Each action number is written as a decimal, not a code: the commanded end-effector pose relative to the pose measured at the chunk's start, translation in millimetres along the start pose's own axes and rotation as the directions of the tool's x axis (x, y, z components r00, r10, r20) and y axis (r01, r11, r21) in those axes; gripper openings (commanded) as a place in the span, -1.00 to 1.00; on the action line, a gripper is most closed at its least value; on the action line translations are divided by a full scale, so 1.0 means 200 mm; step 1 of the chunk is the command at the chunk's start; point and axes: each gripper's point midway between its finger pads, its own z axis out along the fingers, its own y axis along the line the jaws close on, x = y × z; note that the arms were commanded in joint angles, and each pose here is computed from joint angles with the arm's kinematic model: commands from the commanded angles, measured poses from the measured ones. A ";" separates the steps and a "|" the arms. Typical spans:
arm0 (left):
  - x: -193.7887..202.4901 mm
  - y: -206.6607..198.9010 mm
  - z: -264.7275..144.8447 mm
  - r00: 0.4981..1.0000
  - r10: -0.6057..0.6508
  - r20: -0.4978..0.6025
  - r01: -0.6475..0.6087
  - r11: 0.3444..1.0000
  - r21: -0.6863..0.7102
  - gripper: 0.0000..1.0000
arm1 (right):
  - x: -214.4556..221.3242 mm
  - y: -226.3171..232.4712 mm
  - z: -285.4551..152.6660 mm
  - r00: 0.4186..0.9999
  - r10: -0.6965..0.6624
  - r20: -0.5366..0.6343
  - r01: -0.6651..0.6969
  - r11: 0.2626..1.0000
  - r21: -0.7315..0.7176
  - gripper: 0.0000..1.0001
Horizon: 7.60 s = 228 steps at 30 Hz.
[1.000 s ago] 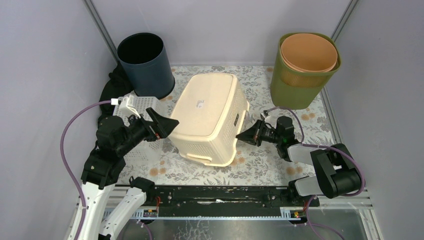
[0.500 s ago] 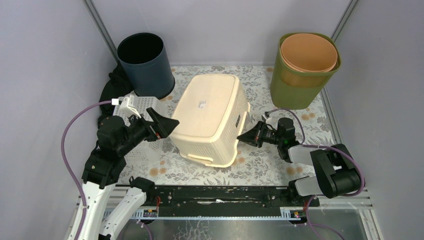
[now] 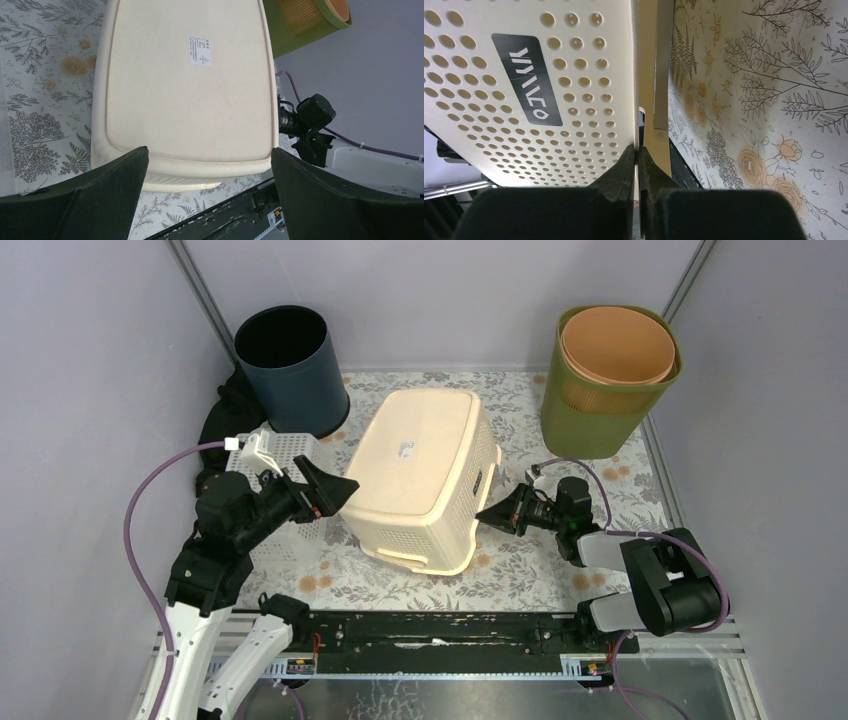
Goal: Turn the large container upside down
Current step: Turn the container upside down at the center of the board, then move the container to the center of the board.
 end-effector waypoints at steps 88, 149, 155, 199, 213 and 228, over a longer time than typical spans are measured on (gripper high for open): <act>0.13 0.09 0.15 0.997 -0.033 -0.072 0.034 0.999 0.015 1.00 | 0.01 -0.32 -0.03 0.992 0.126 -0.003 -0.126 0.991 -0.049 -0.29; 0.32 0.36 0.71 0.968 -0.160 -0.196 0.147 0.986 -0.076 1.00 | -0.16 -0.34 0.04 0.999 0.013 0.033 -0.016 0.996 0.093 -0.39; 0.25 0.36 0.83 0.972 -0.148 -0.184 0.135 0.987 -0.082 1.00 | -0.22 -0.32 0.07 0.999 -0.002 0.041 -0.002 0.995 0.101 -0.43; -0.36 0.33 1.23 0.997 -0.032 0.077 0.043 0.987 -0.153 1.00 | -0.65 -0.06 0.77 0.994 -0.080 0.070 0.073 0.992 0.100 -0.40; -0.06 0.38 0.86 0.989 -0.121 0.088 0.134 0.978 -0.158 1.00 | -0.68 0.07 1.02 0.992 -0.116 0.046 0.113 0.992 0.054 -0.27; 0.12 0.36 0.57 0.990 -0.134 0.041 0.139 0.977 -0.159 1.00 | -0.73 0.23 1.23 0.985 -0.169 0.015 0.170 0.985 -0.012 -0.11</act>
